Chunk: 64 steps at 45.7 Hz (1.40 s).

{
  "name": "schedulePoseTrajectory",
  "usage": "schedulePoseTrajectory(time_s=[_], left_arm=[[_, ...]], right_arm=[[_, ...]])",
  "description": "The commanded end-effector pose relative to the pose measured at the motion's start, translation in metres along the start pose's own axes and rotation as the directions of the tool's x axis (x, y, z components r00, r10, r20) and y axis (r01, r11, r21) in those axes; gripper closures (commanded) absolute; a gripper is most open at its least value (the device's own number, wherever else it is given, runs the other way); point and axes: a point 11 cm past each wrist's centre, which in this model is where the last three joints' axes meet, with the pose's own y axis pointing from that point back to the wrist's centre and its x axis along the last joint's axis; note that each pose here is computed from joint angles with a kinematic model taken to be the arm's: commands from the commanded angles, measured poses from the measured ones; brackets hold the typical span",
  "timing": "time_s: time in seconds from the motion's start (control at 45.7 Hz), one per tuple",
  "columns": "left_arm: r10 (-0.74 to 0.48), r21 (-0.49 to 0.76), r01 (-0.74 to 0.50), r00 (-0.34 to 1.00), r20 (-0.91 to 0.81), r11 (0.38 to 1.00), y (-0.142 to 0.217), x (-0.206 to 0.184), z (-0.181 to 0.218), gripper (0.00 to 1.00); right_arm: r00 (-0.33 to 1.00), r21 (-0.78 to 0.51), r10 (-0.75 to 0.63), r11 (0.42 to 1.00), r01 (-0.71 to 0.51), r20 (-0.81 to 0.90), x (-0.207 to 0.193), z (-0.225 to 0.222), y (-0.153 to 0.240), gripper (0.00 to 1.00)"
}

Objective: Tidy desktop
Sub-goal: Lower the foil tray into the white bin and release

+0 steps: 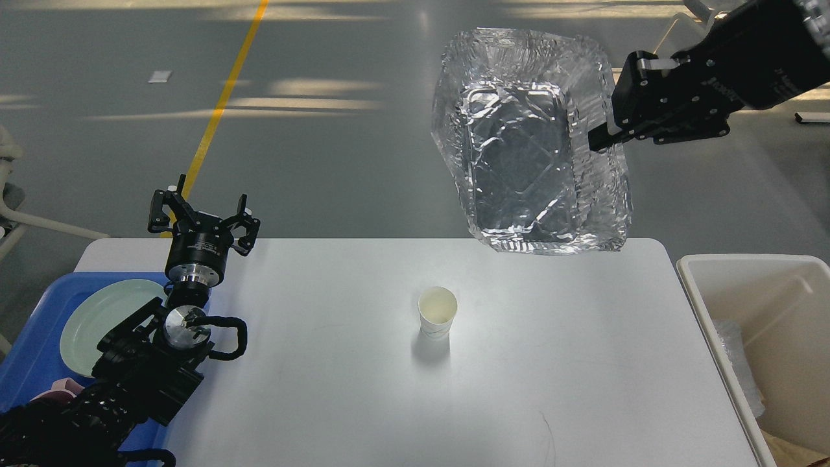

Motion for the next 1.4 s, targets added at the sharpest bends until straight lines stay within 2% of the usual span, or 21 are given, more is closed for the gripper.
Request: schedulePoseTrajectory(time_s=[0.0, 0.131, 0.306, 0.525, 0.569, 0.678, 0.81, 0.919, 1.007, 1.094, 1.182, 1.247, 1.378], left_arm=[[0.0, 0.0, 0.0, 1.0, 0.0, 1.0, 0.0, 0.0, 0.0, 0.0], [0.0, 0.0, 0.0, 1.0, 0.0, 1.0, 0.0, 0.0, 0.0, 0.0], [0.0, 0.0, 0.0, 1.0, 0.0, 1.0, 0.0, 0.0, 0.0, 0.0], [0.0, 0.0, 0.0, 1.0, 0.0, 1.0, 0.0, 0.0, 0.0, 0.0], [0.0, 0.0, 0.0, 1.0, 0.0, 1.0, 0.0, 0.0, 0.0, 0.0], [0.0, 0.0, 0.0, 1.0, 0.0, 1.0, 0.0, 0.0, 0.0, 0.0], [0.0, 0.0, 0.0, 1.0, 0.0, 1.0, 0.0, 0.0, 0.0, 0.0], [0.0, 0.0, 0.0, 1.0, 0.0, 1.0, 0.0, 0.0, 0.0, 0.0], [0.0, 0.0, 0.0, 1.0, 0.0, 1.0, 0.0, 0.0, 0.0, 0.0], [0.0, 0.0, 0.0, 1.0, 0.0, 1.0, 0.0, 0.0, 0.0, 0.0], [0.0, 0.0, 0.0, 1.0, 0.0, 1.0, 0.0, 0.0, 0.0, 0.0], [0.0, 0.0, 0.0, 1.0, 0.0, 1.0, 0.0, 0.0, 0.0, 0.0], [0.0, 0.0, 0.0, 1.0, 0.0, 1.0, 0.0, 0.0, 0.0, 0.0]], right_arm=[[0.999, -0.058, 0.027, 0.998, -0.024, 0.038, 0.008, 0.023, 0.001, 1.0], [0.986, -0.209, 0.082, 0.977, -0.052, 0.142, 0.027, 0.098, -0.011, 1.0], [0.928, -0.409, 0.224, 0.908, -0.088, 0.298, 0.043, 0.206, -0.019, 1.0], [0.876, -0.551, 0.242, 0.834, 0.032, 0.417, 0.0, 0.302, -0.05, 1.0], [0.866, -0.591, 0.278, 0.807, 0.024, 0.415, -0.01, 0.32, -0.058, 1.0], [0.877, -0.712, 0.343, 0.702, -0.002, 0.336, -0.036, 0.359, -0.088, 1.0], [0.922, -0.87, 0.374, 0.481, -0.104, 0.097, -0.064, 0.406, -0.092, 1.0], [0.935, -0.916, 0.343, 0.338, -0.217, -0.095, -0.076, 0.428, -0.087, 1.0], [0.943, -0.924, 0.289, 0.289, -0.248, -0.163, -0.084, 0.436, -0.085, 0.99], [0.955, -0.932, 0.234, 0.267, -0.244, -0.183, -0.093, 0.442, -0.086, 0.93], [0.959, -0.933, 0.217, 0.268, -0.239, -0.183, -0.096, 0.442, -0.089, 0.77], [0.959, -0.933, 0.219, 0.27, -0.237, -0.18, -0.096, 0.442, -0.089, 0.71], [0.956, -0.932, 0.239, 0.277, -0.232, -0.167, -0.098, 0.442, -0.091, 0.36]])
